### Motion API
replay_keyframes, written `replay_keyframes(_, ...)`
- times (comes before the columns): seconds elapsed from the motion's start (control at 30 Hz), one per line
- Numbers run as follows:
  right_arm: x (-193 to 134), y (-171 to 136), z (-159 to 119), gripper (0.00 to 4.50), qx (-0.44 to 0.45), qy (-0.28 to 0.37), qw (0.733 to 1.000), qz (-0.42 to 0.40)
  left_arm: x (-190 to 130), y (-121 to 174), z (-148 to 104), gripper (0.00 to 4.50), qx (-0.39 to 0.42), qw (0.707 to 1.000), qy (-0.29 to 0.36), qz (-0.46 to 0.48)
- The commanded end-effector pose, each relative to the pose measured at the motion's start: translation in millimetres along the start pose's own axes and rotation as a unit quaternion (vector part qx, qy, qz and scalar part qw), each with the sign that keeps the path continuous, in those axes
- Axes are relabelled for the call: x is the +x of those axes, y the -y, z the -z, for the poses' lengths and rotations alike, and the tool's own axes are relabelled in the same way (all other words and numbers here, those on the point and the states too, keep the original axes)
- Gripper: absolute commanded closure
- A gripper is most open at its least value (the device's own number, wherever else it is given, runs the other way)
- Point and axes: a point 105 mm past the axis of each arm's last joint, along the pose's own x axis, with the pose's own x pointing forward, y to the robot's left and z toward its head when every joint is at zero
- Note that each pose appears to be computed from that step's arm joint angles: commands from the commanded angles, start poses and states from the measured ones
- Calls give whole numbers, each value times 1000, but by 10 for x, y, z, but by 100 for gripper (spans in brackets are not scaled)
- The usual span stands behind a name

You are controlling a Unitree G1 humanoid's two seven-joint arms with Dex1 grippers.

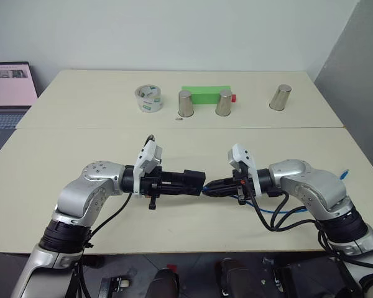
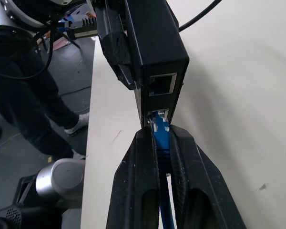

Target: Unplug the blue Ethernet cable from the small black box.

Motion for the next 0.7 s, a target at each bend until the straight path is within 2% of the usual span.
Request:
replay_keyframes(0.03, -60, 11, -113, 447, -26, -3, 1000, 0, 31, 102, 15, 372, 20, 999, -20, 30)
replay_keyframes(0.3, -294, 179, 180, 447, -1, -62, 997, 35, -160, 21, 123, 372, 26, 998, -59, 3)
replay_keyframes(0.53, -399, 262, 220, 447, -9, -67, 996, 64, -285, -53, 136, 372, 32, 997, -72, -26)
replay_keyframes(0.63, -490, 810, 136, 448, -58, -45, 973, 218, -302, -112, 123, 372, 31, 996, -59, -56)
replay_keyframes(0.7, -671, 1221, 106, 448, -88, -41, 936, 338, -310, -185, 123, 372, 26, 995, -44, -91)
